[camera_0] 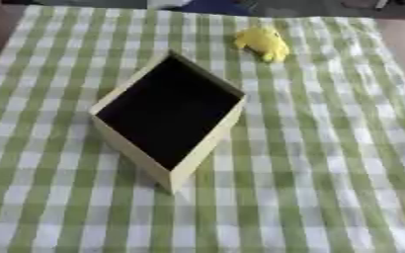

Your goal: Pick up objects on the table and place them in the box.

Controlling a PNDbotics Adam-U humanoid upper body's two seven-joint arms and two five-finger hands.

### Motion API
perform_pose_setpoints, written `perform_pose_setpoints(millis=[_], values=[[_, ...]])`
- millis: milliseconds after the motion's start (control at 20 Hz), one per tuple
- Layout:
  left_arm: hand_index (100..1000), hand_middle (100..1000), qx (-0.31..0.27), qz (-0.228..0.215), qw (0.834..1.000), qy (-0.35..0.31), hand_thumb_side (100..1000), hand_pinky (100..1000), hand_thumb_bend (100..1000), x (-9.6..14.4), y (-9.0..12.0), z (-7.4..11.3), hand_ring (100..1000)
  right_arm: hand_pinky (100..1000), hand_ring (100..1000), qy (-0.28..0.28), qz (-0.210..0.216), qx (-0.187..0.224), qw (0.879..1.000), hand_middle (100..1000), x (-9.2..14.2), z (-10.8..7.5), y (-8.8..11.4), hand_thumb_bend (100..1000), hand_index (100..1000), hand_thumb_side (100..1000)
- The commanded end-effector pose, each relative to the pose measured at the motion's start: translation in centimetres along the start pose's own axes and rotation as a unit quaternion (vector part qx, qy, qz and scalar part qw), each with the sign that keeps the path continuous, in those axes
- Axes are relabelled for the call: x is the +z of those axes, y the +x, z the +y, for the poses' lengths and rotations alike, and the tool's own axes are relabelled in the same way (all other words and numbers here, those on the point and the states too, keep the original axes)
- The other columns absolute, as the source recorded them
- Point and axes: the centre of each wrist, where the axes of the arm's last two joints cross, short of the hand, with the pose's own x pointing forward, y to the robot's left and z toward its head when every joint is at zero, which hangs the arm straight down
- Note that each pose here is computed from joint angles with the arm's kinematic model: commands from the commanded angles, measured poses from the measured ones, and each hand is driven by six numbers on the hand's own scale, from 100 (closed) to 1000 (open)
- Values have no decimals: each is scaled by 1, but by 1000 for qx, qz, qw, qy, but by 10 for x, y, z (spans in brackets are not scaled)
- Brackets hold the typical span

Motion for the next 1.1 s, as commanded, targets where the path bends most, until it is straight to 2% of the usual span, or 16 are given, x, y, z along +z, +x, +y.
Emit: perform_pose_setpoints(millis=[50,250,500,600,850,1100], values=[[834,751,4,-16,1000,-12,539,602,427,-7,5,1,699,867,928,32,15,24,999,891,-11,16,-7,100,933,1000],[834,751,8,-16,1000,-16,542,601,423,-7,6,-1,698,878,954,77,23,45,996,910,-18,43,-3,100,947,1000],[833,751,12,-12,1000,-17,546,601,419,-6,6,-3,697,890,969,143,12,63,988,928,-24,66,12,232,965,1000],[832,751,14,-13,1000,-18,546,600,417,-6,6,-4,697,895,971,162,5,64,985,930,-25,72,18,252,969,1000],[833,751,19,-18,999,-25,546,600,416,-9,7,-7,697,902,971,147,7,72,986,932,-30,79,33,261,968,1000],[832,752,22,-18,999,-32,550,600,411,-10,7,-9,697,910,975,145,24,79,986,923,-31,90,41,350,975,1000]])
